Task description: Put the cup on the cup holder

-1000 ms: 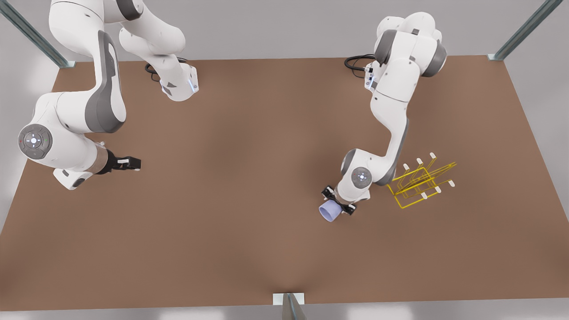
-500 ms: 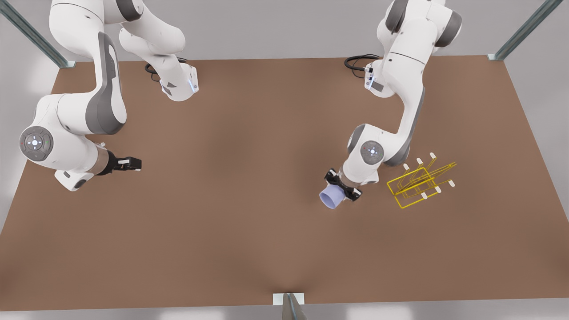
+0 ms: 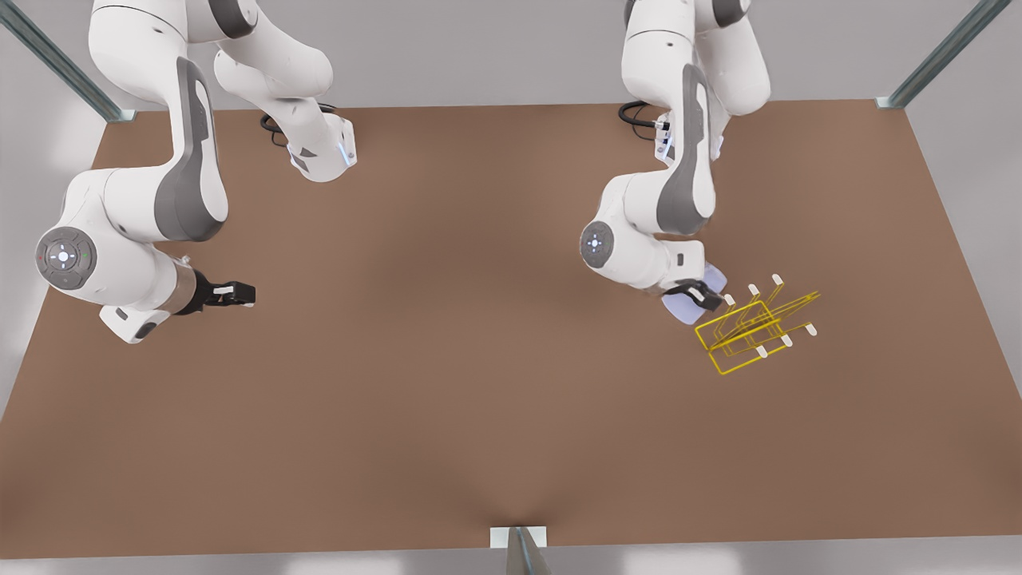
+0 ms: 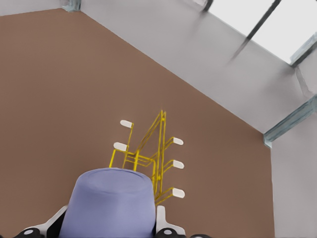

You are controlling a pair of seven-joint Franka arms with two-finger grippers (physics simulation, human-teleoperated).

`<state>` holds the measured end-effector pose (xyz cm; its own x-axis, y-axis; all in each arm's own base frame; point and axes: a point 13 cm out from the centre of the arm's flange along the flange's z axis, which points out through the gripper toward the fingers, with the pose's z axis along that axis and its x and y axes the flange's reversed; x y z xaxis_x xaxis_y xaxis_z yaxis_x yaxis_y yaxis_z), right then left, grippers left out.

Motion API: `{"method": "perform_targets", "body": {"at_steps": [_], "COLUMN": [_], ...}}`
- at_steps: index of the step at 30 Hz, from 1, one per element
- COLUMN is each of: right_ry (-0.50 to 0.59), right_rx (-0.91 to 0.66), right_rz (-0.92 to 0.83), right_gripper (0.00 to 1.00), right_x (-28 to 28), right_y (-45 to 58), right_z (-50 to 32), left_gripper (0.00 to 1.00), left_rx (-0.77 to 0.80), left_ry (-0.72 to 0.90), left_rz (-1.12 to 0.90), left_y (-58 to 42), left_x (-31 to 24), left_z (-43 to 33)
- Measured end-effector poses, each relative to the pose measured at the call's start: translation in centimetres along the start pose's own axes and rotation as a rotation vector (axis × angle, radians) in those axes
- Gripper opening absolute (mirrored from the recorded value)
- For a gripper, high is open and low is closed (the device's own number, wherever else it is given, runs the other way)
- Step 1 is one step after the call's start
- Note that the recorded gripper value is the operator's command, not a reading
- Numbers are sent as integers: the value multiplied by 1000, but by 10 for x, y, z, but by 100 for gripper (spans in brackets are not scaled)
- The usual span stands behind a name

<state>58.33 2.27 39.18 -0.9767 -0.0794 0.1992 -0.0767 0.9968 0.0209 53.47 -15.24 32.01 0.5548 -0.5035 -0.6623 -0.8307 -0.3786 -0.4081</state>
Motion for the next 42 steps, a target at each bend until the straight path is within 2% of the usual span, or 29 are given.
{"method": "perform_targets", "body": {"at_steps": [3,6,15,21,30,42], "right_ry": [0,1,2,5,6,7], "right_rx": [-2,-6,-9,-10,-11,-12], "right_rz": [-1,-1,-4,-4,-5,-5], "right_gripper": [100,100,100,100,100,100], "right_x": [0,0,0,-1,-1,-1], "right_y": [1,2,2,1,1,1], "right_z": [0,1,1,3,3,4], "left_gripper": [75,75,75,75,75,75], "left_rx": [86,135,197,178,140,104], "left_ry": [-182,-290,-478,-495,-490,-505], "left_rz": [57,142,373,472,538,616], "left_y": [15,26,32,29,-8,-8], "left_x": [-35,-44,-17,-15,-17,-17], "left_z": [27,42,86,103,127,153]}}
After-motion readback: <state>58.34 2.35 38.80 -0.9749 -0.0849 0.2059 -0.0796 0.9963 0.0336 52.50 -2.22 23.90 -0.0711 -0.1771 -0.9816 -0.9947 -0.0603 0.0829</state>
